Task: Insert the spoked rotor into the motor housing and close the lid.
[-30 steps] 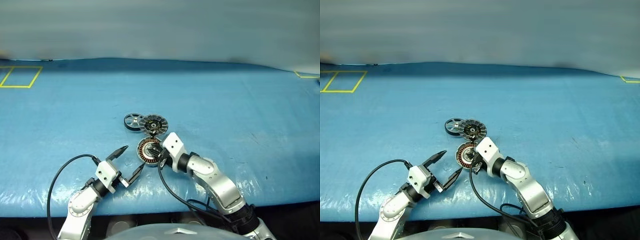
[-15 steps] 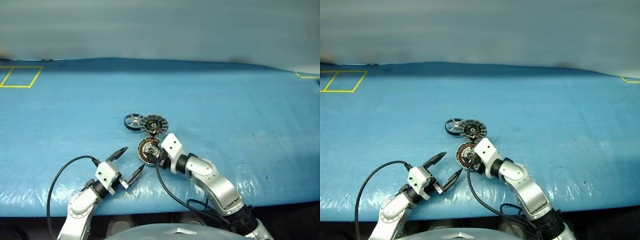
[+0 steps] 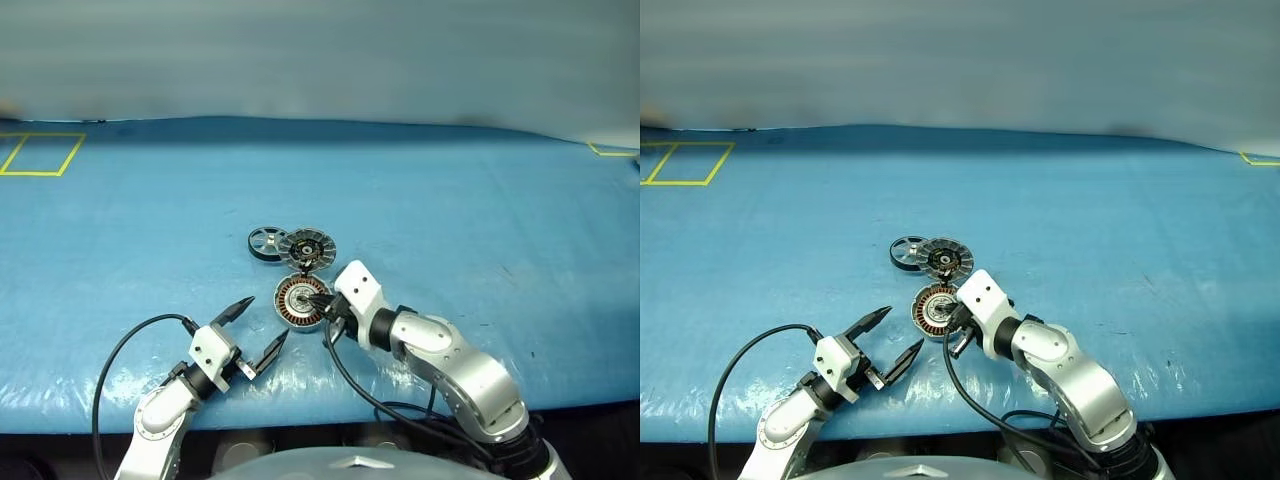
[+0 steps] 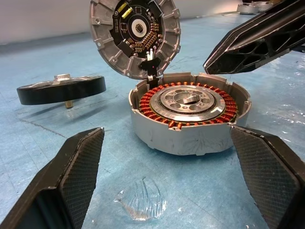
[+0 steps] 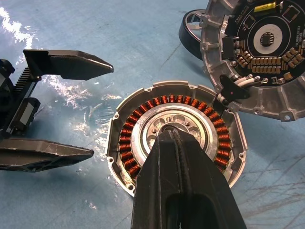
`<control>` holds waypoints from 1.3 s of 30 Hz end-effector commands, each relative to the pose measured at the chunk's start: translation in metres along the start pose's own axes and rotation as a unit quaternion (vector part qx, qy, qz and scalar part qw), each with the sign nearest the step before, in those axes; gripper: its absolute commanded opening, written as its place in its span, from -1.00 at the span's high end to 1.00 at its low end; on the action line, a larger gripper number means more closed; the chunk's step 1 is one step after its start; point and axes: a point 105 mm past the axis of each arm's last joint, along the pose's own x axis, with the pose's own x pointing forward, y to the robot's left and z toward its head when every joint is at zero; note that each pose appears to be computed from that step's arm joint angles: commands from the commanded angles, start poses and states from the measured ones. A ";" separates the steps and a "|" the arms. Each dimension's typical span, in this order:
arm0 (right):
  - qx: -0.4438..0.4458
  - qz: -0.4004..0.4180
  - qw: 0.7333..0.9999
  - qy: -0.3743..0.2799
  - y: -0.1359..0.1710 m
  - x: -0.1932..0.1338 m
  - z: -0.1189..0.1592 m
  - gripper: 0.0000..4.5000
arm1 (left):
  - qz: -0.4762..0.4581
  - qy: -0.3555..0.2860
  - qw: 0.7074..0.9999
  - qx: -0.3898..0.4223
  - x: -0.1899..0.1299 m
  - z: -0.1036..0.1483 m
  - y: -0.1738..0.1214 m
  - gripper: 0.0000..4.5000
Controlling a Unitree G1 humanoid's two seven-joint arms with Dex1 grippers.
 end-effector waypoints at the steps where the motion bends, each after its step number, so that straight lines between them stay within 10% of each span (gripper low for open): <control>1: -0.011 -0.011 1.000 -0.004 0.001 0.002 0.015 0.99 | 0.000 -0.012 1.000 0.005 0.001 0.007 0.001 -1.00; 39: -0.028 0.018 0.998 0.049 0.003 0.026 0.003 0.99 | 0.008 -0.013 1.000 0.001 0.003 0.005 0.001 -1.00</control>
